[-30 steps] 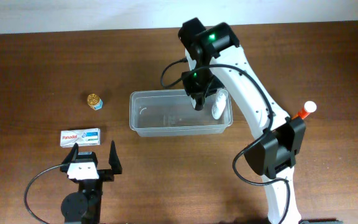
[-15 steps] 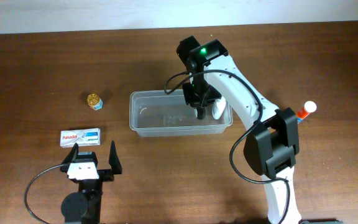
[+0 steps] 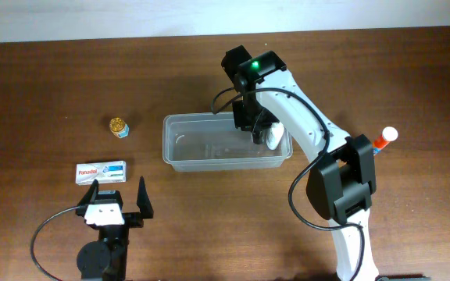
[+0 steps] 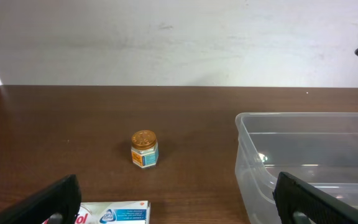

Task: Pack container
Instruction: 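Lower the dark bottle into the container beside the dropper bottle, release, then move the right gripper to the orange tube and grasp it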

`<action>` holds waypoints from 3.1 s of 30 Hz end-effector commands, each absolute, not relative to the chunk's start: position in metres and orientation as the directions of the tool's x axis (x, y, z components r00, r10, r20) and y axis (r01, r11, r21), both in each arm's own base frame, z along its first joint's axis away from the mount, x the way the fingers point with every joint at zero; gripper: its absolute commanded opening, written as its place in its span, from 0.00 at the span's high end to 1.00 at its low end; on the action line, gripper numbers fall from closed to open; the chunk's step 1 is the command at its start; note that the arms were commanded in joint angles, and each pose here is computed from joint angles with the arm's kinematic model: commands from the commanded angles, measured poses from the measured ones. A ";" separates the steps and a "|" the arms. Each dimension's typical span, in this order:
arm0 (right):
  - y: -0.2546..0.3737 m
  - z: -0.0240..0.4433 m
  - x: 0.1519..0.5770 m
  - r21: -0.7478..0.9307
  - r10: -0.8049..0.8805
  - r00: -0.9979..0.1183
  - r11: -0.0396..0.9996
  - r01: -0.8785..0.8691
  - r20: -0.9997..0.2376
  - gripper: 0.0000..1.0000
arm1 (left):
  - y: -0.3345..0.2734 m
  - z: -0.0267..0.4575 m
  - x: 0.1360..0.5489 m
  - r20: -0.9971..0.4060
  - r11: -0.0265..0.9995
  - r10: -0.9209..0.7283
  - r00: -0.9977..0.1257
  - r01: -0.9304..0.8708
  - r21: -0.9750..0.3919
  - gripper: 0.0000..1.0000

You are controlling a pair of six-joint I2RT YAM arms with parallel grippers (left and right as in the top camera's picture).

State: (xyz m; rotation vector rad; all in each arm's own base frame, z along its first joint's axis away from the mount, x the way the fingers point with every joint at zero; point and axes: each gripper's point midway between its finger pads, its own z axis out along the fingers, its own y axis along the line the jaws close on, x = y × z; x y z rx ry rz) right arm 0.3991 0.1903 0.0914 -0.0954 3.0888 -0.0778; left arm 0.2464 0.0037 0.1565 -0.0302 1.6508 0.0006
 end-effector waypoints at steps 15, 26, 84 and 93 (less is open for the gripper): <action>0.183 0.077 0.401 -0.092 -0.043 -0.997 0.995 -0.038 -0.056 0.80 | 0.005 0.156 0.246 -0.997 1.000 -0.004 -0.080 -0.026 -0.002 0.01; 0.184 0.072 0.403 -0.090 -0.044 -0.997 0.995 -0.038 -0.062 0.79 | 0.005 0.156 0.246 -0.997 1.000 -0.004 -0.080 -0.026 -0.002 0.01; 0.097 0.293 0.411 0.078 0.057 -0.924 0.997 0.029 -0.378 0.41 | 0.005 0.156 0.246 -0.997 1.000 -0.004 -0.080 -0.026 -0.002 0.01; -0.019 0.263 0.361 0.020 0.295 -0.932 0.954 0.298 -0.211 0.36 | 0.005 0.156 0.246 -0.997 1.000 -0.004 -0.080 -0.026 -0.002 0.01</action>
